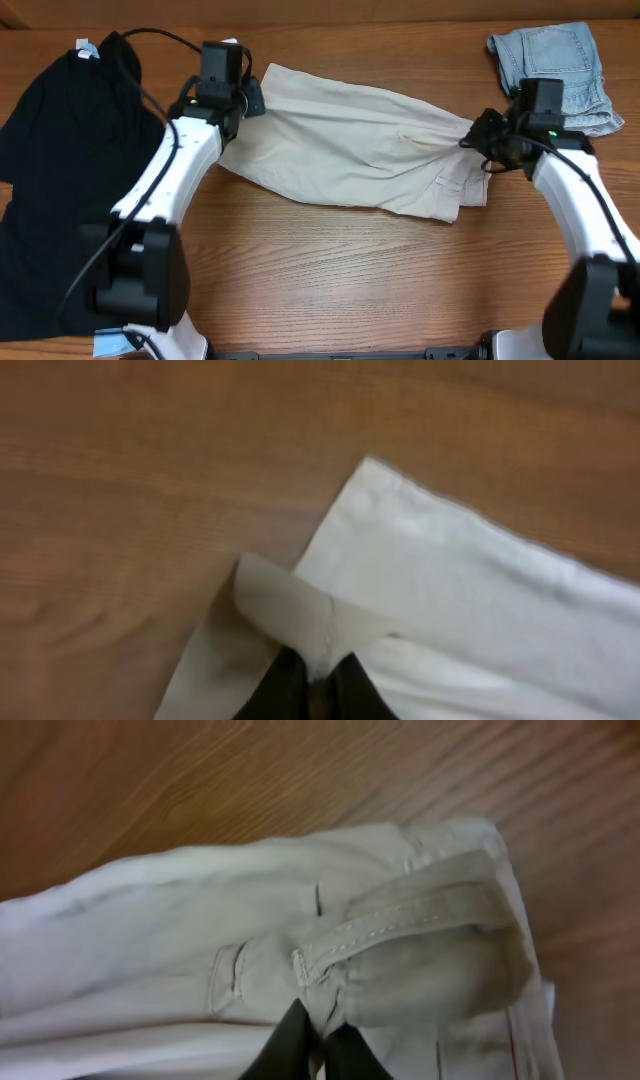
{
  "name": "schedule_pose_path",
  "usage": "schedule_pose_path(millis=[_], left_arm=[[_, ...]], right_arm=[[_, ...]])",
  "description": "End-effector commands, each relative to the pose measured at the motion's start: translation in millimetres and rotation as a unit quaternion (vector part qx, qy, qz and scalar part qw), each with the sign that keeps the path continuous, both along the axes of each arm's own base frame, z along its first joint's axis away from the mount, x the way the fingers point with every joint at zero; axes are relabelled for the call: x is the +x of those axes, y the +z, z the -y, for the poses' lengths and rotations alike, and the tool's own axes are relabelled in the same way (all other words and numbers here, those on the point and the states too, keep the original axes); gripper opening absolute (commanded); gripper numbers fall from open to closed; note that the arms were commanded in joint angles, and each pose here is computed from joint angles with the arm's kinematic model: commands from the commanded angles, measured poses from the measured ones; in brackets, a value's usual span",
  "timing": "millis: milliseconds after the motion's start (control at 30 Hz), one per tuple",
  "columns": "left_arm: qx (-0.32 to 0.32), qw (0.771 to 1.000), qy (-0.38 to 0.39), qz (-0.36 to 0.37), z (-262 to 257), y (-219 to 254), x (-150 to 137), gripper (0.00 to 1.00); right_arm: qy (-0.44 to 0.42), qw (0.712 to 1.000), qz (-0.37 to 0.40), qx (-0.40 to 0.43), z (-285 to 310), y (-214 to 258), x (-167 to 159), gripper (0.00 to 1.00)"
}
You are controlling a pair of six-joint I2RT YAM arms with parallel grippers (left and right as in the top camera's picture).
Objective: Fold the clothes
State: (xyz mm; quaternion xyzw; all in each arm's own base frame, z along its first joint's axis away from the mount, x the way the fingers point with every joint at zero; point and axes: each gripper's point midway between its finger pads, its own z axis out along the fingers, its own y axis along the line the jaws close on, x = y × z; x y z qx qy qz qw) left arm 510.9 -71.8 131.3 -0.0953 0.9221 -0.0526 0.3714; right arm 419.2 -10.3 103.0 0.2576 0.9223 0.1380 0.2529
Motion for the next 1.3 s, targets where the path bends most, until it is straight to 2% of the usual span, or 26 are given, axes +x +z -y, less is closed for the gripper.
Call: schedule_pose_path(millis=[0, 33, 67, 100, 133, 167, 200, 300, 500, 633, 700, 933, 1133, 1267], left_arm=[[0.037, 0.998, 0.055, 0.015, -30, -22, 20, 0.20], [0.036, 0.998, 0.054, 0.020, -28, -28, 25, 0.31], [0.034, 0.998, 0.054, 0.025, -27, -32, 30, 0.43], [0.033, 0.998, 0.054, 0.031, -27, -37, 35, 0.51], [0.032, 0.997, 0.054, 0.036, -26, -39, 39, 0.54], [0.031, 0.997, 0.054, 0.041, -26, -40, 41, 0.56], [0.031, 0.997, 0.054, 0.045, -26, -39, 43, 0.65], [0.028, 0.996, 0.054, 0.057, -25, -29, 47, 1.00], [0.013, 0.999, 0.010, 0.039, -14, 11, 38, 1.00], [0.042, 0.997, -0.069, 0.013, -4, 49, 17, 1.00], [0.055, 0.994, -0.093, 0.005, -3, 57, 10, 1.00], [0.061, 0.977, -0.195, -0.052, 16, 29, -11, 1.00], [0.050, 0.972, -0.206, -0.101, 19, -14, -13, 1.00], [0.047, 0.971, -0.208, -0.111, 20, -25, -13, 1.00]], right_arm=[[-0.030, 0.998, 0.001, -0.051, 27, -18, 19, 0.19], [-0.030, 0.998, 0.003, -0.050, 27, -25, 24, 0.33], [-0.030, 0.998, 0.006, -0.051, 28, -30, 29, 0.56], [-0.030, 0.998, 0.008, -0.051, 28, -35, 32, 0.70], [-0.031, 0.998, 0.010, -0.052, 29, -37, 35, 0.85], [-0.031, 0.998, 0.013, -0.052, 29, -38, 36, 0.94], [-0.028, 0.998, 0.016, -0.054, 29, -37, 37, 1.00], [-0.024, 0.998, 0.020, -0.059, 31, -30, 37, 1.00], [-0.029, 0.997, 0.031, -0.060, 32, 14, 17, 1.00], [-0.036, 0.996, 0.042, -0.064, 38, 51, -7, 1.00], [-0.022, 0.996, 0.033, -0.074, 39, 52, -14, 1.00], [0.045, 0.996, -0.033, -0.074, 29, 15, -29, 1.00], [0.069, 0.992, -0.091, -0.053, 24, -36, -29, 1.00], [0.080, 0.988, -0.120, -0.047, 23, -66, -29, 1.00]])
